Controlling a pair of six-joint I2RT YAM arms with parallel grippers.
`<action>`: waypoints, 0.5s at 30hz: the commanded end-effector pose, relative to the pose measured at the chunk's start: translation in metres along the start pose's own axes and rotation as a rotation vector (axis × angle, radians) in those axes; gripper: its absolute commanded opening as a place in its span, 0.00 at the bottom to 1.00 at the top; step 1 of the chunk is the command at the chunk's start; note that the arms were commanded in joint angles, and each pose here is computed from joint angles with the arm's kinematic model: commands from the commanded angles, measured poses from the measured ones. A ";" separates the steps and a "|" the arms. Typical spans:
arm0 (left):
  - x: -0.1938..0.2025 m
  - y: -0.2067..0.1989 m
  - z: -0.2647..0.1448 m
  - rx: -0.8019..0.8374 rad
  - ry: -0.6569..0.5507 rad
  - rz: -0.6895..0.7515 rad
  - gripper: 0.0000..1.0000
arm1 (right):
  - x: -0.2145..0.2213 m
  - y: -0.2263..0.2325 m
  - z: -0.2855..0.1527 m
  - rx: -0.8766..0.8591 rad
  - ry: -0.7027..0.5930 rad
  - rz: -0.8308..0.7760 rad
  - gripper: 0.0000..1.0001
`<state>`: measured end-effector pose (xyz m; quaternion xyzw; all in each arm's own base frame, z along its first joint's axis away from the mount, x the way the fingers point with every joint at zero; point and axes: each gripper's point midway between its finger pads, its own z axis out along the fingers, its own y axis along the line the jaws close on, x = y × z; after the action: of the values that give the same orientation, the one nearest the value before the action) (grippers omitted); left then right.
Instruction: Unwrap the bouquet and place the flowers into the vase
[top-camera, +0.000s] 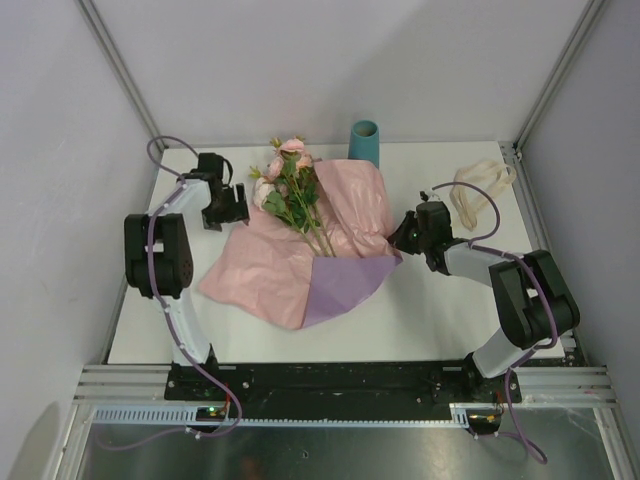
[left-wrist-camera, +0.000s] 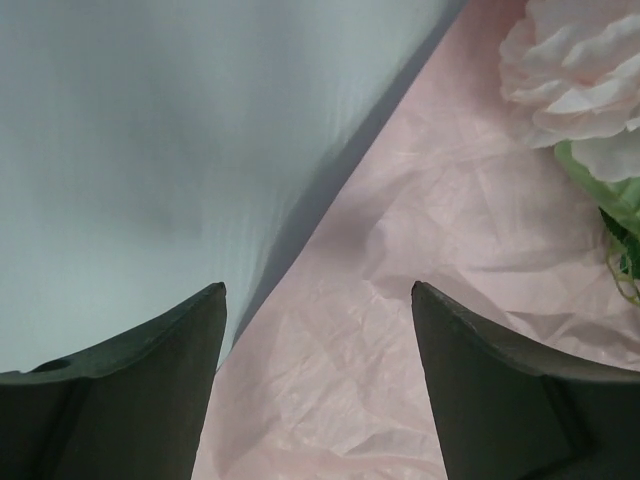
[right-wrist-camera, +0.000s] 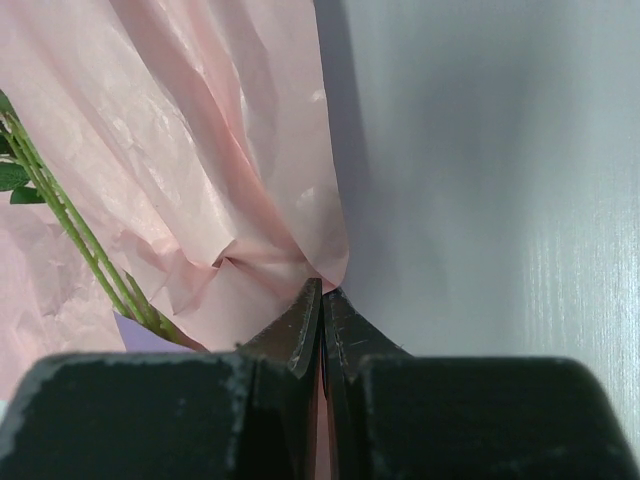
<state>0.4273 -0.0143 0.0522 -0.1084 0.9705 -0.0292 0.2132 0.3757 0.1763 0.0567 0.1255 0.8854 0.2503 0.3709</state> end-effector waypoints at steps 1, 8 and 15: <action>-0.009 -0.012 -0.001 0.094 -0.001 0.107 0.79 | -0.014 0.018 -0.008 -0.065 -0.047 -0.022 0.06; -0.003 -0.014 0.013 0.111 0.041 0.120 0.72 | -0.014 0.019 -0.009 -0.071 -0.046 -0.025 0.06; 0.000 -0.018 0.015 0.126 0.069 0.091 0.69 | -0.017 0.021 -0.011 -0.082 -0.050 -0.027 0.06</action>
<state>0.4252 -0.0291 0.0272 -0.0541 0.9812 -0.0681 0.1722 0.3746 0.1796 0.0628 0.1174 0.8826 0.2607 0.3733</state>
